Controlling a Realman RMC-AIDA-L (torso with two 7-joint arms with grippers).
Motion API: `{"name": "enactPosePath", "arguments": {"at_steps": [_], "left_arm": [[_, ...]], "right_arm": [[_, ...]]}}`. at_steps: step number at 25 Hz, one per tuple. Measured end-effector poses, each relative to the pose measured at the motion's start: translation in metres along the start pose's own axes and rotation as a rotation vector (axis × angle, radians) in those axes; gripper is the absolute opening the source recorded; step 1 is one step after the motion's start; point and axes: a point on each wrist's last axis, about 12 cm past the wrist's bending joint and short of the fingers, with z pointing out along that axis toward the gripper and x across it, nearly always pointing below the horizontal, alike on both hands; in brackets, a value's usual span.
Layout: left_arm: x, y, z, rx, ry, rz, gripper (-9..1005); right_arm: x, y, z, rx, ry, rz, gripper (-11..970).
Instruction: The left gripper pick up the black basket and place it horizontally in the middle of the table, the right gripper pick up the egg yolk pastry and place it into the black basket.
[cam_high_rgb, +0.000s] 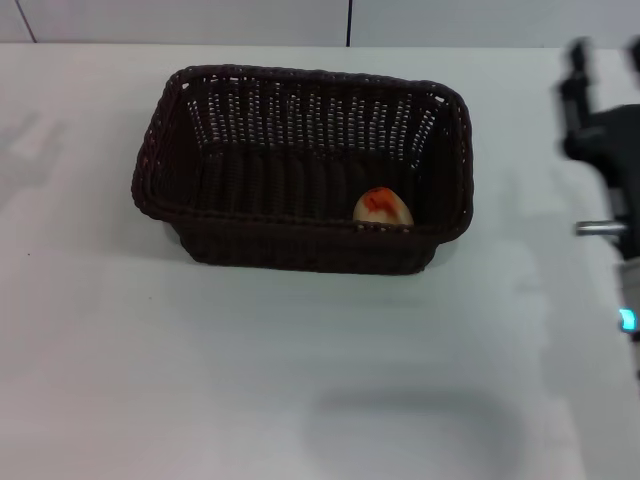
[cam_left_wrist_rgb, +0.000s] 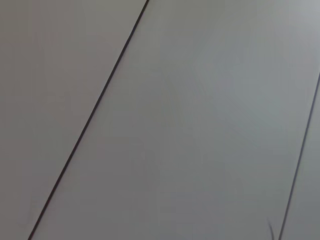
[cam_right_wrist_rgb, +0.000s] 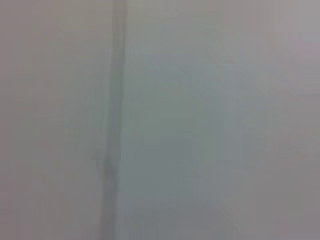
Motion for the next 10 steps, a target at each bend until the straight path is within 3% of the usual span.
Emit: {"name": "enactPosePath", "arguments": {"at_steps": [7,10], "left_arm": [[0.004,0.001,-0.001,-0.009,0.003,0.008,472],[0.017,0.001,-0.006,-0.03,0.012,0.015,472]], "right_arm": [[-0.007,-0.047,-0.019,0.273,-0.033,-0.05,511],[-0.003,-0.062,-0.023,0.347,-0.008,-0.072,511]]}}
